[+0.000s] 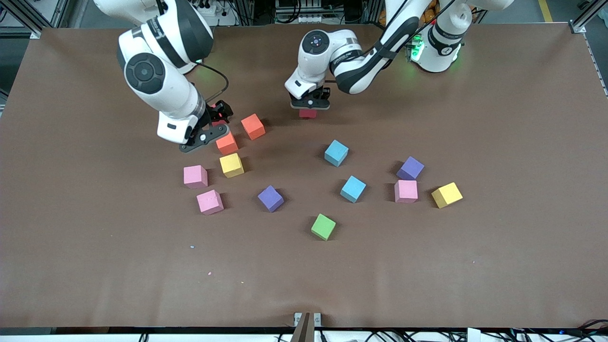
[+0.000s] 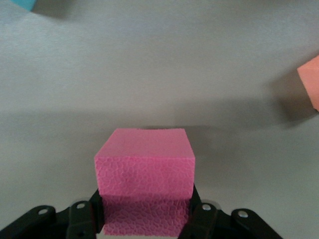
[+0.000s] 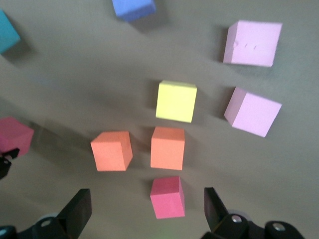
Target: Arrange 11 blocks into digit 3
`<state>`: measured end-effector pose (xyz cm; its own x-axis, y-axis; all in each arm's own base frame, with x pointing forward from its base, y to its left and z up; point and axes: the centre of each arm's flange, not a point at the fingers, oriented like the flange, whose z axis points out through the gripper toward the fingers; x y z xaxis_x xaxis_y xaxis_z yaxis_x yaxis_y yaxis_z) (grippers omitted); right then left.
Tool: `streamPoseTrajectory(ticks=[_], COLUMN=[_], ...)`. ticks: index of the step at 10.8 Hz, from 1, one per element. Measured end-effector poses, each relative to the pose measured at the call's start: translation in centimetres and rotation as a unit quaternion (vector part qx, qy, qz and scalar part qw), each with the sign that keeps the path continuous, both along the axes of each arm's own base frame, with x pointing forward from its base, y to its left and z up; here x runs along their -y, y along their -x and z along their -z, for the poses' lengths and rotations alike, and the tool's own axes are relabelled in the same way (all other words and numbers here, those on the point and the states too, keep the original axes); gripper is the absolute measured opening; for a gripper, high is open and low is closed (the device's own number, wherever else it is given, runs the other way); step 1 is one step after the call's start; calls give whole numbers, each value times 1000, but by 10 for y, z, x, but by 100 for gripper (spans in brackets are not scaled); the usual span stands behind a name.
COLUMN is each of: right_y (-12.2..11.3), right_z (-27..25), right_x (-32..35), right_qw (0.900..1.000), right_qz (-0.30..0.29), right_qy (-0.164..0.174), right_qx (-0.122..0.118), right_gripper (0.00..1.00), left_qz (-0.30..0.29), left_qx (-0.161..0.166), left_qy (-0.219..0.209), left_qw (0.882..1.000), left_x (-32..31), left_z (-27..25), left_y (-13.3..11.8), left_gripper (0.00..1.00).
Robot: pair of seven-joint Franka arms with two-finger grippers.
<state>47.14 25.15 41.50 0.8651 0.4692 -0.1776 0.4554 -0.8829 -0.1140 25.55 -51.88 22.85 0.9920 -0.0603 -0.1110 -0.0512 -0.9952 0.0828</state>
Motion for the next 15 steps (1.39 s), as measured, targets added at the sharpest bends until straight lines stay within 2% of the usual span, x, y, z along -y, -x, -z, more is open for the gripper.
streamPoseTrajectory(ticks=[2,4,6,9,12,15], right_y=[16,36,53,84,113,123], right_z=[10,27,44,63,90,114], right_x=[0,-19,-26,-54,-68,-70], right_qw=[1000,999,998,995,992,990], right_qz=[-18,-42,-56,-96,-123,-129], right_qy=[0,-9,-7,-15,-14,-18], right_qx=[-3,18,17,35,38,50], right_gripper=[100,100,100,100,100,100], left_qz=[17,18,16,19,18,-17], left_qx=[4,-3,-9,-11,-14,-8], left_qy=[-8,-13,-24,-36,-54,-80], left_qw=[1000,1000,1000,999,998,997], left_x=[0,0,6,14,12,10], left_z=[11,19,24,32,32,12], left_y=[2,2,2,5,1,-24], left_gripper=[61,61,61,62,99,100])
